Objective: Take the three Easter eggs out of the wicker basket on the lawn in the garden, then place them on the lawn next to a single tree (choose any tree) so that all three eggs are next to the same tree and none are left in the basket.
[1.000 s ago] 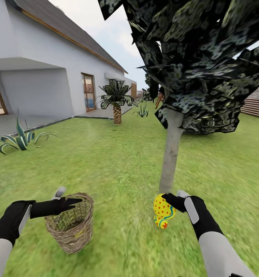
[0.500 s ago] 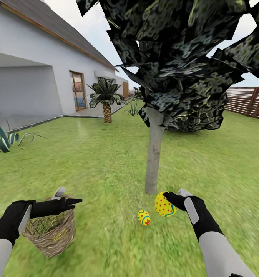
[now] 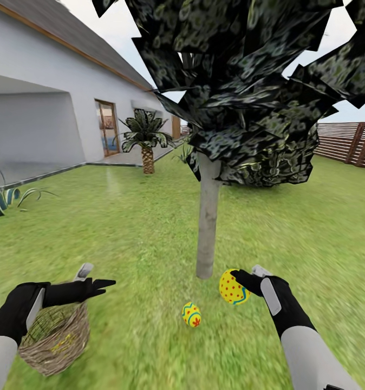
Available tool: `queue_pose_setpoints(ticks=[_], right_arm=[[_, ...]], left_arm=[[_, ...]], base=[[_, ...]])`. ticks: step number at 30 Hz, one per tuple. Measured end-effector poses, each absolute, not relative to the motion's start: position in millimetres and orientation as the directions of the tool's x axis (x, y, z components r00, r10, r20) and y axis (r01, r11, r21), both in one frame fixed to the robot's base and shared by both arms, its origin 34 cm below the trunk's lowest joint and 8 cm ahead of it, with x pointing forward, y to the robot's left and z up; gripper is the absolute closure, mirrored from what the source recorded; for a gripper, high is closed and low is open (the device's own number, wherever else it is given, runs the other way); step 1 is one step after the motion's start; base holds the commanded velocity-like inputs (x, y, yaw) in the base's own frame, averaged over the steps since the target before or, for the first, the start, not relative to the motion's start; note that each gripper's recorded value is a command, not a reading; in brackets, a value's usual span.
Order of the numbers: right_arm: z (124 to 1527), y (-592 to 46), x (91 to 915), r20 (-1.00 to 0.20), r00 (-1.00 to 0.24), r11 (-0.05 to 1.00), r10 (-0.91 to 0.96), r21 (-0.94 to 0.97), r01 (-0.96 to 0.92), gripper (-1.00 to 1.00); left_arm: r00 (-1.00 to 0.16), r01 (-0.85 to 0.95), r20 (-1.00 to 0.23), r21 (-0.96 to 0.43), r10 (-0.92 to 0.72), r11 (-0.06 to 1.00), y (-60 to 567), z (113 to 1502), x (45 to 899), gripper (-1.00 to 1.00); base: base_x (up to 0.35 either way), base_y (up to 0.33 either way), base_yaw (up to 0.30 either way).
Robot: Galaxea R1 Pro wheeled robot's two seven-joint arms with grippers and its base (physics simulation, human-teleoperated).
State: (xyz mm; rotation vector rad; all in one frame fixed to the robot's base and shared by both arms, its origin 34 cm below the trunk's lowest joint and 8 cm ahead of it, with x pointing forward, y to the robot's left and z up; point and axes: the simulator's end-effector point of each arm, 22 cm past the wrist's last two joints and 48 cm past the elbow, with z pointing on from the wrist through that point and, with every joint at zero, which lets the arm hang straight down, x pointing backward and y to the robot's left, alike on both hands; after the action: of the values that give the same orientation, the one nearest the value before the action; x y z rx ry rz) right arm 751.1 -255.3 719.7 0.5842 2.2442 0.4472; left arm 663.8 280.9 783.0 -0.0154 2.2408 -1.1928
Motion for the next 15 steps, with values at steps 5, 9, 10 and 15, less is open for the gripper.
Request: queue_pose_setpoints(ticks=[5, 9, 10, 15], right_arm=[[719.7, -255.0, 751.1, -0.588, -0.606, 0.834, 0.535, 0.482, 0.269, 1.00], [719.6, -254.9, 751.1, -0.588, -0.606, 0.834, 0.536, 0.482, 0.269, 1.00], [719.4, -255.0, 751.2, -0.588, -0.607, 0.834, 0.535, 0.482, 0.269, 1.00], [715.7, -254.8, 750.9, -0.588, -0.607, 0.834, 0.535, 0.482, 0.268, 1.00]], left_arm=[[-0.824, 0.256, -0.495, -0.759, -0.276, 0.599, 281.2, 782.8, 663.8, -1.00], [-0.824, 0.255, -0.494, -0.760, -0.276, 0.598, 280.9, 782.7, 663.8, -1.00], [-0.824, 0.255, -0.494, -0.760, -0.277, 0.597, 281.0, 782.7, 663.9, -1.00], [-0.824, 0.256, -0.494, -0.762, -0.277, 0.595, 280.6, 779.4, 663.4, -1.00]], base=[[0.253, -0.089, 0.000], [0.198, -0.004, 0.000], [0.036, 0.000, 0.000], [0.006, 0.000, 0.000]])
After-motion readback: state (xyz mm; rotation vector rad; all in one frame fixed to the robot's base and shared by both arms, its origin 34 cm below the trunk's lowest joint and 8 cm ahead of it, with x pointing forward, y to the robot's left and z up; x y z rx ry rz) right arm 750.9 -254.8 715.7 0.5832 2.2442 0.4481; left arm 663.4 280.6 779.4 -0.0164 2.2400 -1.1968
